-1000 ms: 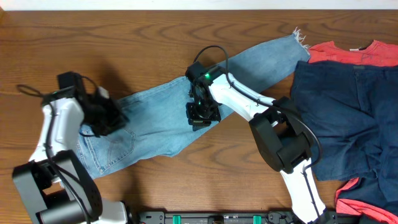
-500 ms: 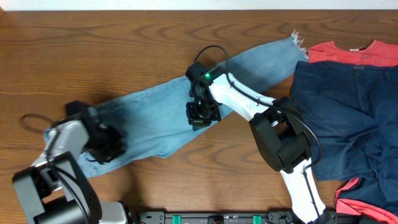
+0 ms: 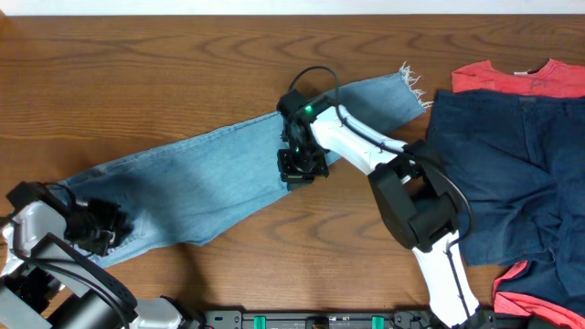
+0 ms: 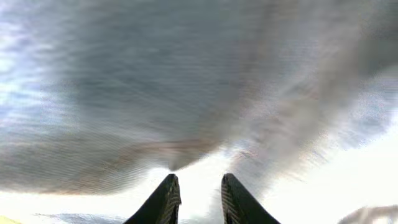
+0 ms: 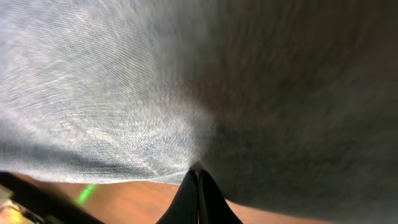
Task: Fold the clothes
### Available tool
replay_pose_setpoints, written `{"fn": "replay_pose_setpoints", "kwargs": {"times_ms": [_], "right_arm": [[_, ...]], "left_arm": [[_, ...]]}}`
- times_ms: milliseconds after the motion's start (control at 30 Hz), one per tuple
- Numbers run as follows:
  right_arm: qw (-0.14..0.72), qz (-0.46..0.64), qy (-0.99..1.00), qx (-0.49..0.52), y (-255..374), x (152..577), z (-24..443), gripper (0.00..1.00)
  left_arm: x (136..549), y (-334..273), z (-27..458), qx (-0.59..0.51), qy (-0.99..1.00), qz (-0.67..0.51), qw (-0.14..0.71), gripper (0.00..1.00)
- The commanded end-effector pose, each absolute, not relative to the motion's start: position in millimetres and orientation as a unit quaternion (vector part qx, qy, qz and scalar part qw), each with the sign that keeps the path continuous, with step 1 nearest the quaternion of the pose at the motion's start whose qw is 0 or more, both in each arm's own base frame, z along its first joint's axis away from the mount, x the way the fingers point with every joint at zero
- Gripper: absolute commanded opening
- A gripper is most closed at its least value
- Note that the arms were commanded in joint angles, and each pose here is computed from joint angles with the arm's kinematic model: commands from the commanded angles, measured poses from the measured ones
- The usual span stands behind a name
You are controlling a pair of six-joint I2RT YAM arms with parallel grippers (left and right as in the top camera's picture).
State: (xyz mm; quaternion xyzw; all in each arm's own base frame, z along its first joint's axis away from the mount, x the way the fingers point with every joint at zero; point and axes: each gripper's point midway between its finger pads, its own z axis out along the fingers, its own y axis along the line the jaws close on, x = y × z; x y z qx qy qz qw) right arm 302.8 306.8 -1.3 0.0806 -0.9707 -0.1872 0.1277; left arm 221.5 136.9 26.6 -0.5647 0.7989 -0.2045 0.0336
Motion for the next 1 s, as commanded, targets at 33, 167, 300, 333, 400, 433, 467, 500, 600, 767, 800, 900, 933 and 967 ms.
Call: {"fn": "replay_pose_setpoints", "kwargs": {"times_ms": [33, 167, 300, 333, 400, 433, 467, 500, 600, 767, 800, 900, 933, 967], "right_arm": [[0.060, -0.240, -0.957, 0.149, 291.1, 337.3, 30.6, 0.01], [-0.024, -0.267, -0.956, 0.121, 269.5, 376.7, 79.9, 0.09], [-0.072, -0.277, -0.956, 0.056, 234.4, 411.8, 103.3, 0.10], [-0.074, -0.277, -0.957, 0.043, 227.0, 416.4, 103.3, 0.09], [-0.070, -0.276, -0.958, 0.025, 214.9, 422.3, 97.2, 0.05], [-0.065, -0.280, -0.957, 0.025, 214.4, 422.1, 94.5, 0.02], [-0.059, -0.292, -0.954, 0.037, 218.5, 419.9, 92.2, 0.01], [-0.055, -0.318, -0.944, 0.069, 228.6, 415.6, 93.6, 0.01], [-0.040, -0.383, -0.909, 0.157, 263.1, 396.1, 95.4, 0.01], [-0.006, -0.362, -0.909, 0.205, 307.6, 367.9, 60.2, 0.01], [0.001, -0.347, -0.915, 0.205, 313.5, 363.5, 48.8, 0.01], [0.019, -0.280, -0.943, 0.180, 315.7, 356.8, 12.5, 0.01], [0.023, -0.256, -0.952, 0.167, 312.1, 357.1, 1.2, 0.01], [0.024, -0.234, -0.960, 0.154, 306.3, 359.0, -8.8, 0.01]], "left_arm": [[247.1, 140.0, 54.1, -0.511, 0.826, -0.224, 0.080, 0.27], [270.8, 129.3, 84.9, -0.444, 0.855, -0.233, 0.133, 0.28], [285.1, 94.6, 97.1, -0.364, 0.891, -0.230, 0.144, 0.28], [286.9, 86.2, 95.3, -0.350, 0.899, -0.225, 0.138, 0.28], [286.3, 71.5, 85.3, -0.322, 0.918, -0.199, 0.118, 0.27], [284.2, 64.8, 78.3, -0.308, 0.927, -0.183, 0.106, 0.24], [282.3, 59.4, 71.8, -0.298, 0.934, -0.171, 0.097, 0.22], [280.2, 52.8, 64.6, -0.288, 0.940, -0.161, 0.087, 0.22], [273.9, 39.2, 43.6, -0.273, 0.950, -0.138, 0.065, 0.21], [255.1, 47.8, 12.2, -0.317, 0.944, -0.086, 0.030, 0.21], [249.8, 52.5, 7.8, -0.330, 0.941, -0.071, 0.022, 0.21], [234.4, 65.8, -1.2, -0.363, 0.931, -0.028, 0.002, 0.21], [229.9, 71.8, -1.6, -0.373, 0.928, -0.012, -0.002, 0.21], [226.9, 76.8, -1.7, -0.377, 0.926, 0.001, -0.004, 0.21]]}}
